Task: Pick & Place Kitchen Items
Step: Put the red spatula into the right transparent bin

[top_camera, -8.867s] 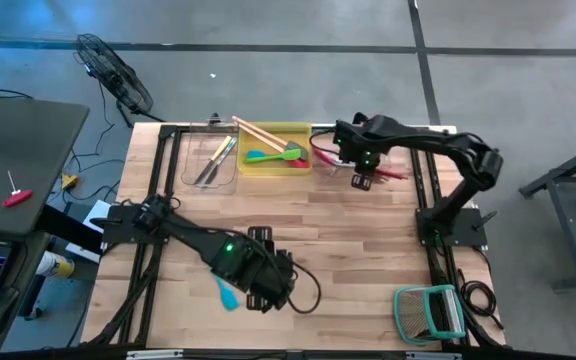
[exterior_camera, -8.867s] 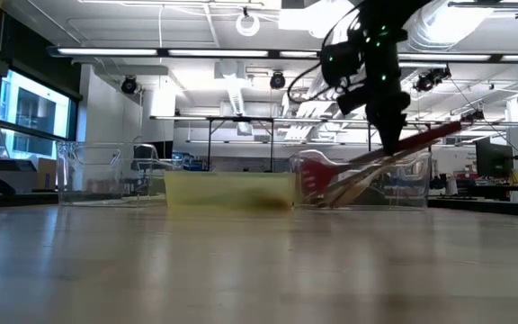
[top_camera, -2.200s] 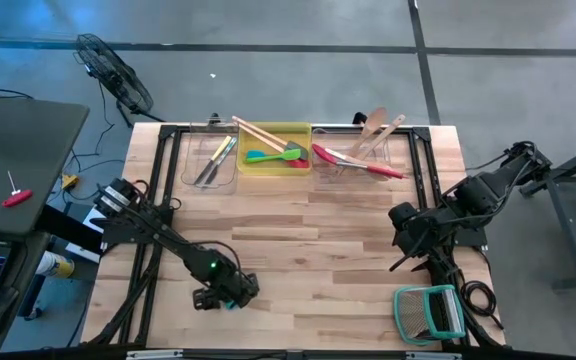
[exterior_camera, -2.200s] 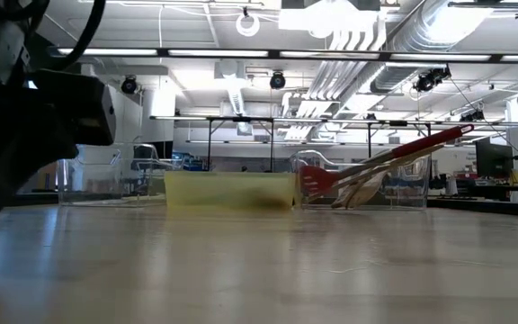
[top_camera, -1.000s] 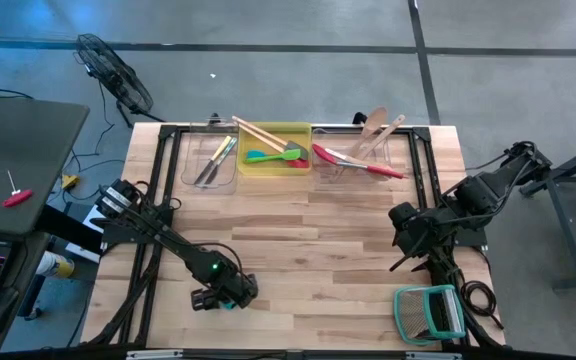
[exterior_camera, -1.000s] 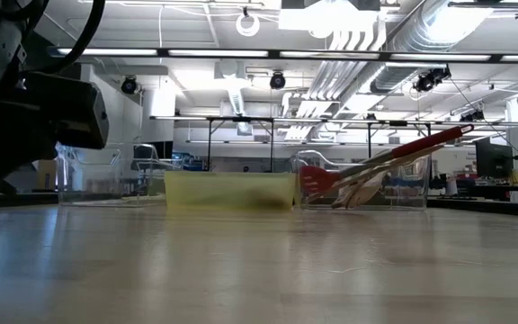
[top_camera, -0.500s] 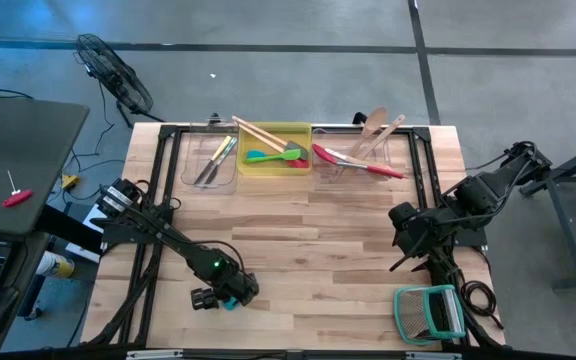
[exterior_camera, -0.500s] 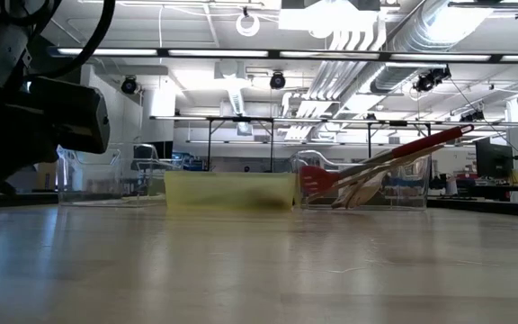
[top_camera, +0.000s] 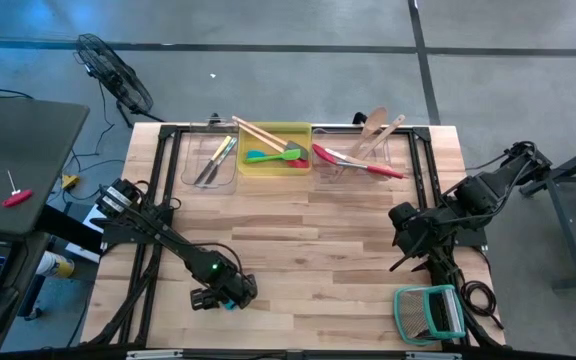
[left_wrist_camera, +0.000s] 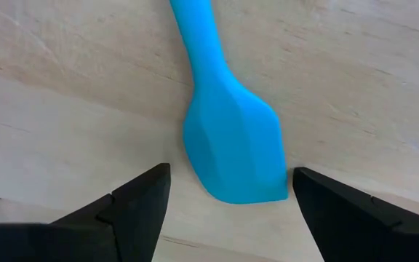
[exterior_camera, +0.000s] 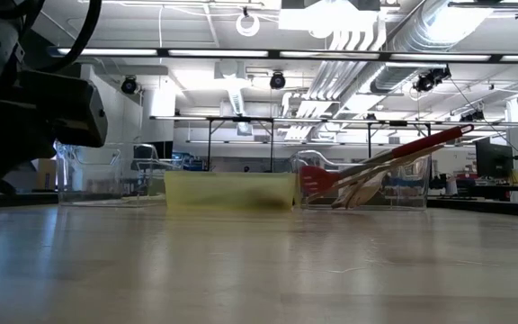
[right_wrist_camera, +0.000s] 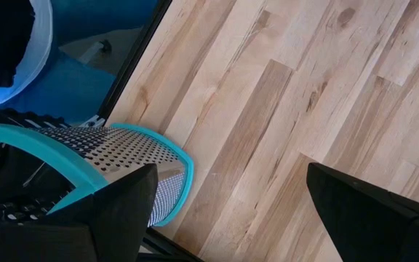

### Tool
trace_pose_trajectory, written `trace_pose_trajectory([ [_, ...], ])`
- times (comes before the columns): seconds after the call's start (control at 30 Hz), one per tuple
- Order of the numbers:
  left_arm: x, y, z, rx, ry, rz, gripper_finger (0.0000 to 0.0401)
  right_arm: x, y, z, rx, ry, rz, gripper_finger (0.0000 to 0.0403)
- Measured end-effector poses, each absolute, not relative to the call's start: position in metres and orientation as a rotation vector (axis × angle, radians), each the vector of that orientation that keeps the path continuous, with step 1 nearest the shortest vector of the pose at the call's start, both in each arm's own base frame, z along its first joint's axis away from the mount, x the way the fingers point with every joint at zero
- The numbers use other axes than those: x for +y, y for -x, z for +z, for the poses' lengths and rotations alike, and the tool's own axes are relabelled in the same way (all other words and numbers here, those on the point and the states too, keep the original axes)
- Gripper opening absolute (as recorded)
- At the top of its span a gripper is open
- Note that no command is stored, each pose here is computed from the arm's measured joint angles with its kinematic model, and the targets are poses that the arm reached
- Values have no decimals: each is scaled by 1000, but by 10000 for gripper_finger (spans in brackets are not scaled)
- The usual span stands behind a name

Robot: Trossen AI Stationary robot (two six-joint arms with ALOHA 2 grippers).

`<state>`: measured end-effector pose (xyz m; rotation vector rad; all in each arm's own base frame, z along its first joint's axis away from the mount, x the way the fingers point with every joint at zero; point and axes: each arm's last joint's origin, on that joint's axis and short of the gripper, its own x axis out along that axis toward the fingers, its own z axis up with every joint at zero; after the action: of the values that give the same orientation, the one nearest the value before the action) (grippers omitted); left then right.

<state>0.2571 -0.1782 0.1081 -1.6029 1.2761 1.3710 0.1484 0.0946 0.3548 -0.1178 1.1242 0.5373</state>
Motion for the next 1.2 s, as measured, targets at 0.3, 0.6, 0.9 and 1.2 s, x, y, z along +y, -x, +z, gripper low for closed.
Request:
trace_pose_trajectory([
  [0.3, -178, -257, 108, 1249, 1597, 1370, 289, 95, -148, 355, 1124, 118, 537, 345],
  [0.6, -177, -258, 108, 1226, 1592, 1368, 289, 95, -148, 355, 1125, 112, 534, 345],
  [0.9, -178, -259, 106, 1234, 1593, 1365, 289, 95, -148, 355, 1124, 111, 534, 345],
  [1.2, -177, -259, 106, 1239, 1584, 1355, 285, 95, -150, 356, 1106, 106, 538, 345],
])
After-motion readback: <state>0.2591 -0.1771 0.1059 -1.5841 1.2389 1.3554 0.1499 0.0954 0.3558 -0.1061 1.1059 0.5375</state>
